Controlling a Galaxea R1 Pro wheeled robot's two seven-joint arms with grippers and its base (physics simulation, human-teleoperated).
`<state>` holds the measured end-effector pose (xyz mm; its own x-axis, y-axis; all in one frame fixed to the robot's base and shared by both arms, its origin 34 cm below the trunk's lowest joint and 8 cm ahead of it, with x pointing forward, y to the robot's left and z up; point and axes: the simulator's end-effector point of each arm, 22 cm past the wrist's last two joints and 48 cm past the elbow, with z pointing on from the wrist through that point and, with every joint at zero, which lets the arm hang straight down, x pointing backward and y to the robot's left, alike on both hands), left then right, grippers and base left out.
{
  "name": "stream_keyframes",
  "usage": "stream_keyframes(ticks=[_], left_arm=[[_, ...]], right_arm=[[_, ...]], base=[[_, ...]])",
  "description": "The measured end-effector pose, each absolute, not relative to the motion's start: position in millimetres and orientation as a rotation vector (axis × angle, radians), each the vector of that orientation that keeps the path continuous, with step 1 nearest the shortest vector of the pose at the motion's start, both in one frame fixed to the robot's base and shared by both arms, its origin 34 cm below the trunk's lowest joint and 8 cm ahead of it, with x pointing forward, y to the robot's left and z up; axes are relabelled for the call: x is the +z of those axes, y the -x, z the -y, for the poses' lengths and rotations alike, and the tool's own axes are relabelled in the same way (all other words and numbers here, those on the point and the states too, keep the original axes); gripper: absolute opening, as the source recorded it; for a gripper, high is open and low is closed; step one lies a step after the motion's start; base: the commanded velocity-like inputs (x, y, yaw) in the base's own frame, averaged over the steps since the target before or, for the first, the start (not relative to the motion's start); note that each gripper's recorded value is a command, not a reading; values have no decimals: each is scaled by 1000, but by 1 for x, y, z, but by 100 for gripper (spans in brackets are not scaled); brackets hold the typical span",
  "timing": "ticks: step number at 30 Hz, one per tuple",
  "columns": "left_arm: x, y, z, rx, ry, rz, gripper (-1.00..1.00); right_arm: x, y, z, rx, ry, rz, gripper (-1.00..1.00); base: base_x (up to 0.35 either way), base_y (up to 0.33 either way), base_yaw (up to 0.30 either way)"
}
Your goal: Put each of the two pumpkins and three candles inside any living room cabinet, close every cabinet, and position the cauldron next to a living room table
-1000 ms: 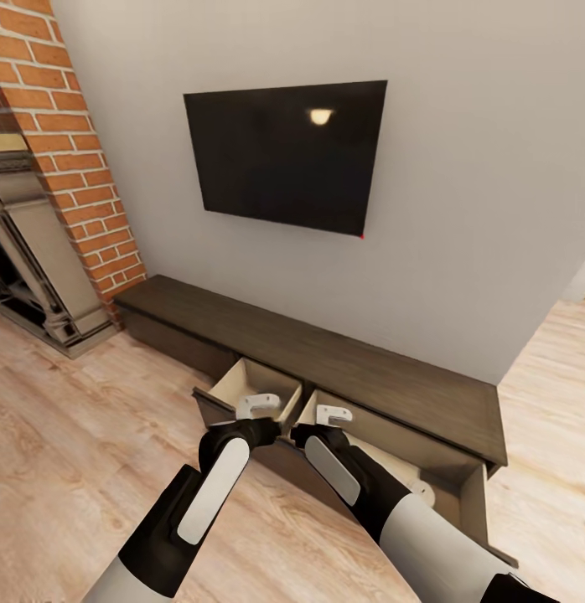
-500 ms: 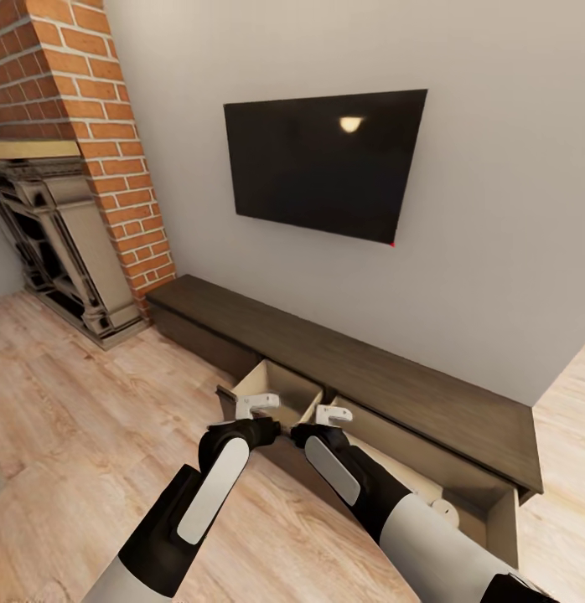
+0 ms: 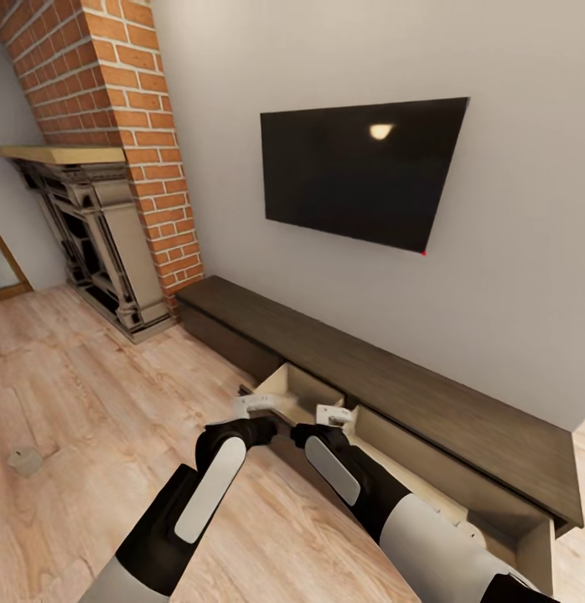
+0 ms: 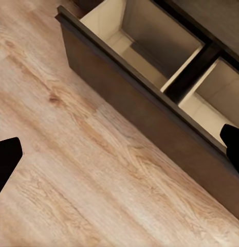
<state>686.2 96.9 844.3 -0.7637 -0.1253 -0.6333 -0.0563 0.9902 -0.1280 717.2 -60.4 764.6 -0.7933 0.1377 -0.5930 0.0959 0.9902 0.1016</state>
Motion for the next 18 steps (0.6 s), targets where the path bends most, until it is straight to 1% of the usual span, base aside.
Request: stream_keyframes(ticks=[18], left_arm=[[856,-687,-100,-128,128,-2418,100]], right_arm=[[779,-720,60,91,-161,-2469,100]], base=[[0,0,207]])
